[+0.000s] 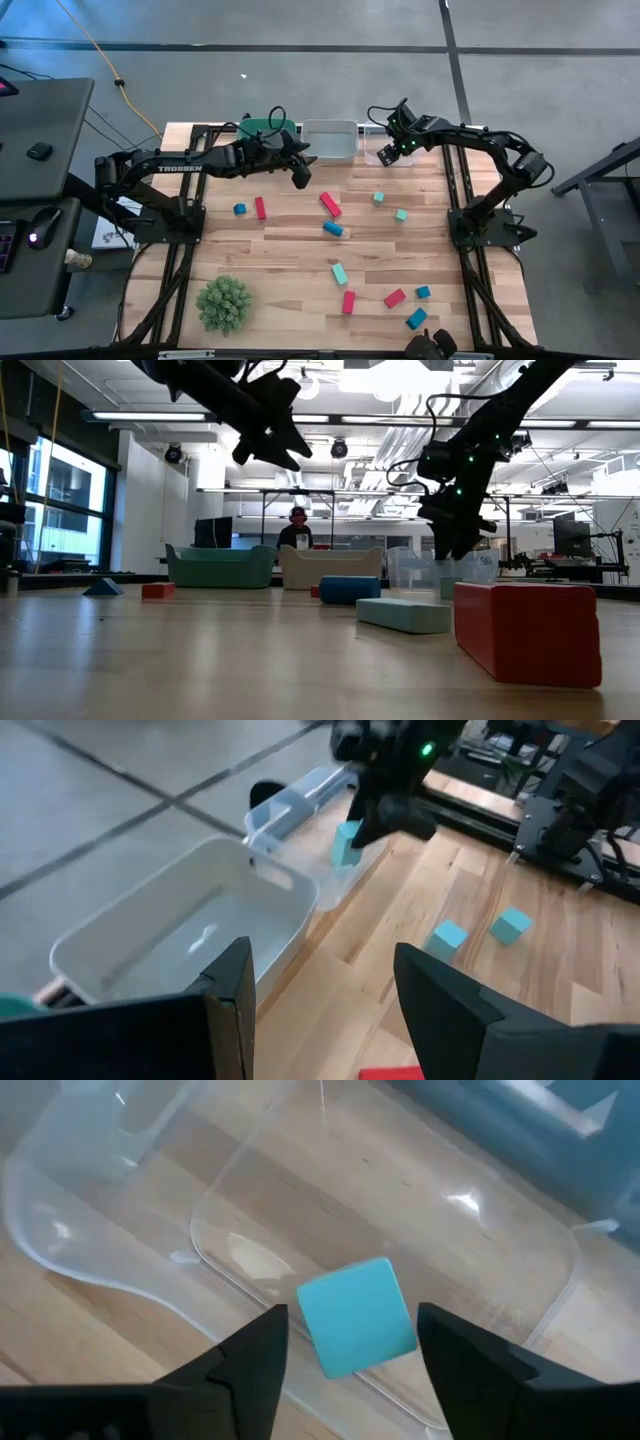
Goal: Sort & place blocks by color
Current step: Put the light blue block into the transparent bin, then put the red block into the green bin
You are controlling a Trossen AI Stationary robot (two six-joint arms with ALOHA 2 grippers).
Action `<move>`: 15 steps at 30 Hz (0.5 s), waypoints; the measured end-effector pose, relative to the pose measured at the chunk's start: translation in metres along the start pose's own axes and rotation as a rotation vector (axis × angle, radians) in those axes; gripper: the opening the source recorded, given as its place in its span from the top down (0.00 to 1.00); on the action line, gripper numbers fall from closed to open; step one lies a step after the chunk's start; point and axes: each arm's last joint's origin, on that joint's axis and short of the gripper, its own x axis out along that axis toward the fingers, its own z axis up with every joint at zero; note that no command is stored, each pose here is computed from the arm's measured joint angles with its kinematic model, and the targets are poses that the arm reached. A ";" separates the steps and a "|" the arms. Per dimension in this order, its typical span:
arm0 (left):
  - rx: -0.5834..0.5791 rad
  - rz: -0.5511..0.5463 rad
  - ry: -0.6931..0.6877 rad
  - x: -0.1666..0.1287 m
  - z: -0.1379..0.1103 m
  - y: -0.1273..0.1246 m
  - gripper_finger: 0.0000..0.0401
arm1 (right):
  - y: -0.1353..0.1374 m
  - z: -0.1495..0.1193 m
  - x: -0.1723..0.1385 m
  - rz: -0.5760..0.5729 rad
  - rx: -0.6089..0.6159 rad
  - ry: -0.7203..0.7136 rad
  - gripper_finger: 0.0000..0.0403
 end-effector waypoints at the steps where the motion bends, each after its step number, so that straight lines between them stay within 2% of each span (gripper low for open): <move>1: -0.015 0.005 0.008 0.000 -0.001 0.001 0.60 | 0.000 0.003 -0.002 0.000 0.000 -0.004 0.45; 11: -0.108 0.055 0.063 0.001 -0.004 0.014 0.55 | 0.003 0.028 -0.030 0.003 0.001 -0.021 0.44; 15: -0.114 0.034 0.068 0.001 -0.005 0.012 0.53 | 0.004 0.031 -0.042 0.009 0.001 0.029 0.44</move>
